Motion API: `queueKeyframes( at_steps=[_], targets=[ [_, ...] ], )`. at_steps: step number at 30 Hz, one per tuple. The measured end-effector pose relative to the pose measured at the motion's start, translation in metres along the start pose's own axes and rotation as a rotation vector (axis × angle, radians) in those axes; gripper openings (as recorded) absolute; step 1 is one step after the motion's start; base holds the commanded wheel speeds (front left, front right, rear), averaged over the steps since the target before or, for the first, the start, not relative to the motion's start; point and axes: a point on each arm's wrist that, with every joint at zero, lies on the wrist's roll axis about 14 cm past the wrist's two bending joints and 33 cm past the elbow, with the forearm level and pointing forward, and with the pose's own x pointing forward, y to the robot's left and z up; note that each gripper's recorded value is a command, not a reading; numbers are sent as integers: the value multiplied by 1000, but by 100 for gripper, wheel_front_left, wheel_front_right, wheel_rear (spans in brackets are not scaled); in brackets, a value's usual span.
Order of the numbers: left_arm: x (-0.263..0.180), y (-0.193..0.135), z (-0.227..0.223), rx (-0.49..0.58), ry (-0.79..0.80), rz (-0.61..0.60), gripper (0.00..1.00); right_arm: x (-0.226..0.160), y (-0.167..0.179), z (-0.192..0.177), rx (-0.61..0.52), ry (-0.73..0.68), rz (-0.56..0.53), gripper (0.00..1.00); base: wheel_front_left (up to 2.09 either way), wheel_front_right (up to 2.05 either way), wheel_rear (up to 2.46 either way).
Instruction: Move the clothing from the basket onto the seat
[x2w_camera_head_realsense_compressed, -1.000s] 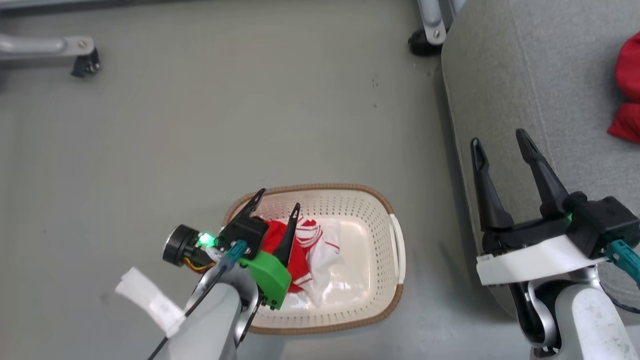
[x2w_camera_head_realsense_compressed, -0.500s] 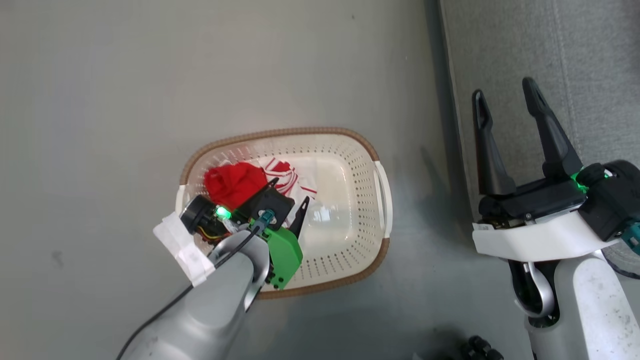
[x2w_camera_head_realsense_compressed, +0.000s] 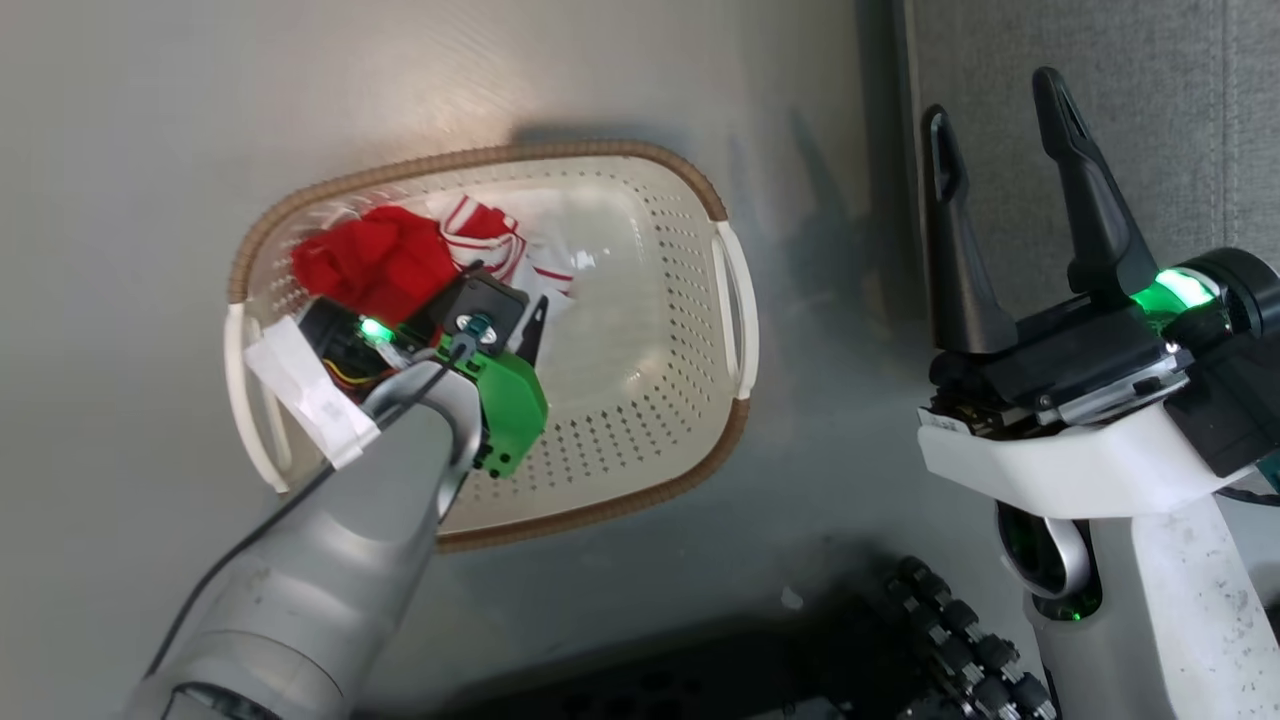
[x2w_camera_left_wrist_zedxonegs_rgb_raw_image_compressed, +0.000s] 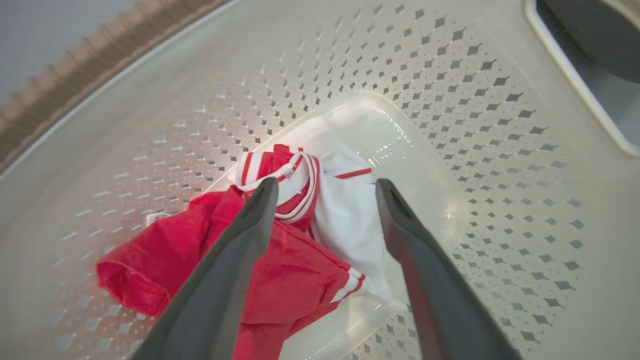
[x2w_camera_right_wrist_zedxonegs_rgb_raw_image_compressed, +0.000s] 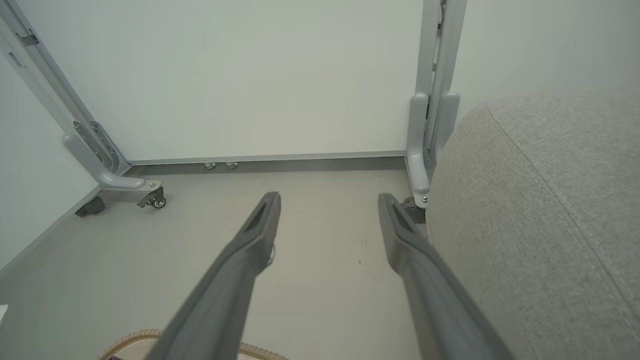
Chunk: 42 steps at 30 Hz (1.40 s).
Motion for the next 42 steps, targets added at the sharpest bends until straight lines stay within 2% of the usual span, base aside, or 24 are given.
queueKeyframes(
  at_steps=[8,14,29,30,31,32,42],
  targets=[
    [33,19,-36,1,80,-3,100,-2,-11,-33,28,55,-23,100,0,0,0],
    [53,17,-56,13,128,-32,100,-13,-25,-51,26,107,-67,100,0,0,0],
    [63,10,-90,84,316,-98,100,-25,-34,-64,23,152,-101,100,0,0,0],
    [63,10,-91,90,328,-99,68,-26,-34,-64,23,153,-103,100,0,0,0],
    [63,10,-92,97,334,-100,27,-27,-35,-64,23,156,-106,100,0,0,0],
    [63,11,-93,103,343,-100,0,-28,-35,-64,23,159,-108,100,0,0,0],
    [62,18,-90,144,335,-88,0,-28,-36,-56,7,139,-110,100,0,0,0]
  ],
)
